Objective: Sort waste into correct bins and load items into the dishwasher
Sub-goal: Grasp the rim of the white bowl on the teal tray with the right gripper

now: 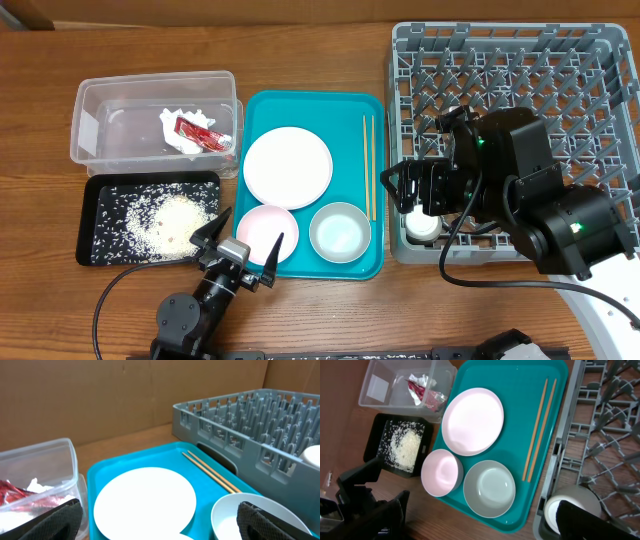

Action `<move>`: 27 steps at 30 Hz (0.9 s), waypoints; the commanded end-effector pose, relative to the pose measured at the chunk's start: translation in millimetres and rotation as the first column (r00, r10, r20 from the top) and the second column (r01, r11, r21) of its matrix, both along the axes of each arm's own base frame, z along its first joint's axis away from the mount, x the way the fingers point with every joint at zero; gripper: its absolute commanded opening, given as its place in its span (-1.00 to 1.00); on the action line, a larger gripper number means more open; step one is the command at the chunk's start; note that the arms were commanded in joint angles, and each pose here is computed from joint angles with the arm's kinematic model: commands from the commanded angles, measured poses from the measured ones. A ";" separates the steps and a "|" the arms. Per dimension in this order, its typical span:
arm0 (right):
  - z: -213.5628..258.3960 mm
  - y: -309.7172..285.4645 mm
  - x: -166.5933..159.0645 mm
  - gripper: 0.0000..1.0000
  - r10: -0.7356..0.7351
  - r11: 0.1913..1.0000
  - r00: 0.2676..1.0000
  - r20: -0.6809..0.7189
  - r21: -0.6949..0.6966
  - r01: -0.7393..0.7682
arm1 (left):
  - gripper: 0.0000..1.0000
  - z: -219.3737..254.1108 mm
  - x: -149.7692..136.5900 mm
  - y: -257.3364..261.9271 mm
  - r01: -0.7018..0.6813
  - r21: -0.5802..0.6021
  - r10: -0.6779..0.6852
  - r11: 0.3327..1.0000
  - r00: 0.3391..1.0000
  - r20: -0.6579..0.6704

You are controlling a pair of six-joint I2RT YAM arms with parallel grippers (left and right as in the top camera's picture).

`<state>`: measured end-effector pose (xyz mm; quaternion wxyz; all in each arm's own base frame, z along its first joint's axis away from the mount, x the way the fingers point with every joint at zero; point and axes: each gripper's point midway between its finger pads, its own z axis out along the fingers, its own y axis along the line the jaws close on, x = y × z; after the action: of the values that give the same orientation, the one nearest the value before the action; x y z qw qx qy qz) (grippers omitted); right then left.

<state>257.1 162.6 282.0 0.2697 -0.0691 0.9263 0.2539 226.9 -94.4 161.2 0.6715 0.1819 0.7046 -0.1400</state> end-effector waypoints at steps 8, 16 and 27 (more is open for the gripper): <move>5.6 0.2 2.0 1.00 -0.002 1.000 1.000 0.020 0.002 0.002 | 1.00 0.3 -1.4 -1.9 0.016 0.004 -0.016 1.000 1.000 0.008; 6.1 2.7 -0.1 1.00 0.010 1.000 1.000 0.012 0.015 -0.010 | 1.00 0.3 -1.4 -1.9 0.016 0.004 -0.016 1.000 1.000 0.008; -29.7 35.6 -16.6 1.00 0.161 0.987 0.982 -0.096 -0.010 -0.163 | 1.00 0.3 -1.4 -1.9 0.016 0.004 -0.016 1.000 1.000 0.008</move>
<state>250.0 183.0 275.8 0.2415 -0.0995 0.9240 0.2792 226.8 -94.4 160.9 0.6710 0.1819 0.7050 -0.1402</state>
